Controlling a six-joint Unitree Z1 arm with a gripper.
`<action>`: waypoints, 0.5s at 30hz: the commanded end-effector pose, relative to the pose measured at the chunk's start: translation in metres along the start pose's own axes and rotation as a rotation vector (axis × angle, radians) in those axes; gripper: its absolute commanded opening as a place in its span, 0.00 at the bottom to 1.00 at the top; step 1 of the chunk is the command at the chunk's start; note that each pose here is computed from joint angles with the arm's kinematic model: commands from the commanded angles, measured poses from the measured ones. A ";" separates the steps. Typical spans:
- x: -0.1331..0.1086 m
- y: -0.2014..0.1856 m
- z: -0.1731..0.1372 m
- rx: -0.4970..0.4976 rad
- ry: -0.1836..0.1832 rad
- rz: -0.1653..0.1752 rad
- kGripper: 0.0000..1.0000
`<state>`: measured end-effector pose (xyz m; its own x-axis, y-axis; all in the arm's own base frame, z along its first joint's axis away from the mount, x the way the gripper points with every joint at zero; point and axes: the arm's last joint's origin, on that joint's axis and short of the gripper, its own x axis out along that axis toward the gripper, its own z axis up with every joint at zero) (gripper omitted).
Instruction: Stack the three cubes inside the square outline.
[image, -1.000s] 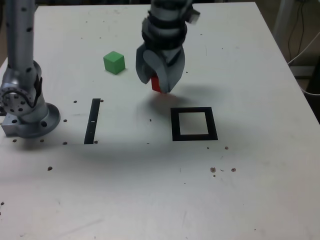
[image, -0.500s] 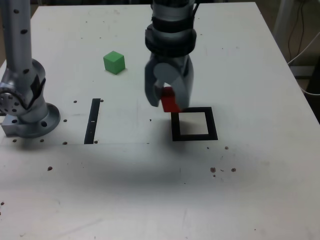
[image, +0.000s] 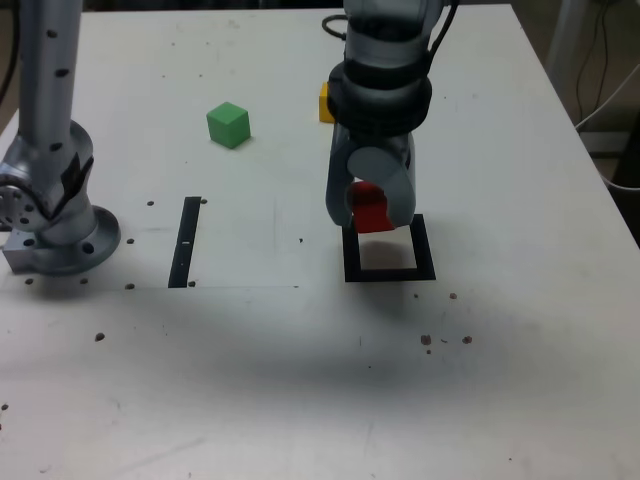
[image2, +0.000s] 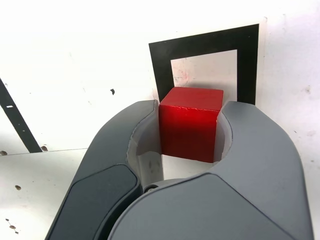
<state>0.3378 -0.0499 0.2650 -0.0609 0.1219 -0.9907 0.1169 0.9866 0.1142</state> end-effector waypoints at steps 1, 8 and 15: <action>0.004 -0.003 0.002 0.002 0.007 -0.002 0.16; 0.017 -0.010 0.013 0.002 0.022 0.004 0.17; 0.023 -0.010 0.018 0.003 0.028 0.015 0.19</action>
<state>0.3516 -0.0588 0.2427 -0.0841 0.1362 -0.9871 0.1216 0.9846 0.1255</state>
